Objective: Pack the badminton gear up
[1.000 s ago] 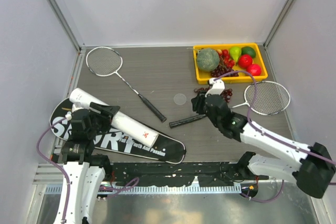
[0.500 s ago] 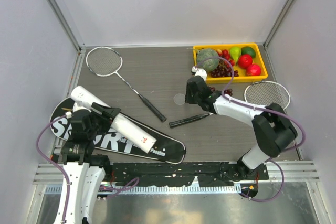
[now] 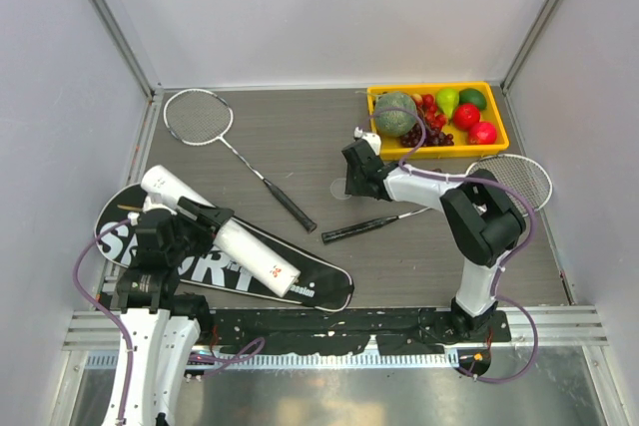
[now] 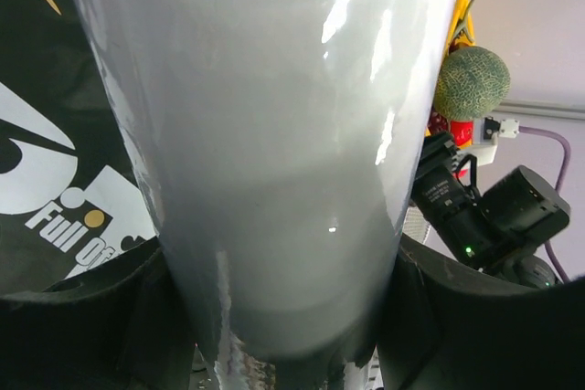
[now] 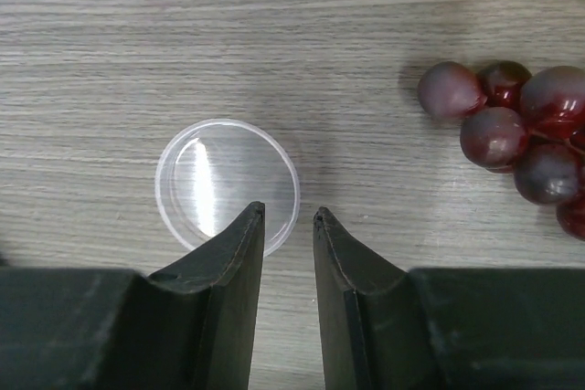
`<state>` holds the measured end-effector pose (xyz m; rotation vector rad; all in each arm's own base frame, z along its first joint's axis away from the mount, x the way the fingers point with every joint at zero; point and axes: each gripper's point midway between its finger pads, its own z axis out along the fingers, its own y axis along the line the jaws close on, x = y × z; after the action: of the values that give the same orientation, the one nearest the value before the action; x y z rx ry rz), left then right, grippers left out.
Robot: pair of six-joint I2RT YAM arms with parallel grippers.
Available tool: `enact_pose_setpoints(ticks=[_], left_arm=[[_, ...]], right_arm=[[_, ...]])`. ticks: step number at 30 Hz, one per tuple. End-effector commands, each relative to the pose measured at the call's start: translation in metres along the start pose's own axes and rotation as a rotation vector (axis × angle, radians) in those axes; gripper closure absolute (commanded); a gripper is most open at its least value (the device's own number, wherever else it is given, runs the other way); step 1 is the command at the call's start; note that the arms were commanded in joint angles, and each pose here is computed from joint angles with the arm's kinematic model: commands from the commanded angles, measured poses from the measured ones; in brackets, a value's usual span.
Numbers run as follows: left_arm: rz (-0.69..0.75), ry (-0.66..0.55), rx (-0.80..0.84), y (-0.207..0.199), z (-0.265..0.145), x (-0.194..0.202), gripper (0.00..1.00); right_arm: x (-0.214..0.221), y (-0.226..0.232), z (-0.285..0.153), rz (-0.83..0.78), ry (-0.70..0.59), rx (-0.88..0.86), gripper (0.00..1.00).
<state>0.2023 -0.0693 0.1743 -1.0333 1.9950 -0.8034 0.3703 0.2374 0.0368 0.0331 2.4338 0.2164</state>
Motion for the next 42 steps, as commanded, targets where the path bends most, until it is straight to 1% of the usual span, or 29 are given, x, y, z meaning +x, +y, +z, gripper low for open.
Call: enact_pose_setpoints(ticks=[1, 8, 16, 18, 20, 22, 25, 29, 36, 37, 42], left_arm=[[-0.007, 0.004, 0.096, -0.027, -0.012, -0.003, 1.0], [-0.023, 0.017, 0.102, -0.03, -0.013, -0.001, 1.0], [-0.036, 0.022, 0.097, -0.03, -0.015, 0.0, 1.0], [-0.047, 0.022, 0.097, -0.031, -0.016, 0.0, 1.0], [-0.06, 0.032, 0.1, -0.032, -0.015, 0.001, 1.0], [-0.08, 0.047, 0.105, -0.034, -0.014, 0.003, 1.0], [-0.111, 0.063, 0.101, -0.034, -0.012, 0.005, 1.0], [-0.148, 0.063, 0.091, -0.034, -0.012, 0.005, 1.0], [-0.253, 0.089, 0.063, -0.03, -0.003, 0.009, 1.0], [-0.265, 0.093, 0.055, -0.029, 0.0, 0.009, 1.0], [-0.293, 0.066, 0.047, -0.033, 0.001, 0.001, 1.0]], right_arm=[[-0.011, 0.004, 0.004, 0.033, -0.009, 0.008, 0.67], [-0.003, 0.005, 0.018, 0.03, 0.035, 0.022, 0.69], [0.002, -0.008, 0.02, 0.003, 0.07, 0.104, 0.78], [0.001, -0.01, 0.02, -0.007, 0.075, 0.12, 0.8], [0.002, -0.011, 0.021, -0.021, 0.076, 0.124, 0.85], [0.0, -0.013, 0.02, -0.029, 0.065, 0.127, 0.94], [-0.007, -0.015, 0.016, -0.042, 0.033, 0.127, 0.95], [-0.023, -0.008, 0.0, -0.019, -0.041, 0.069, 0.95], [-0.036, -0.001, -0.041, 0.064, -0.189, -0.082, 0.95], [-0.041, 0.002, -0.05, 0.083, -0.228, -0.114, 0.95], [-0.039, 0.003, -0.079, 0.128, -0.291, -0.222, 0.95]])
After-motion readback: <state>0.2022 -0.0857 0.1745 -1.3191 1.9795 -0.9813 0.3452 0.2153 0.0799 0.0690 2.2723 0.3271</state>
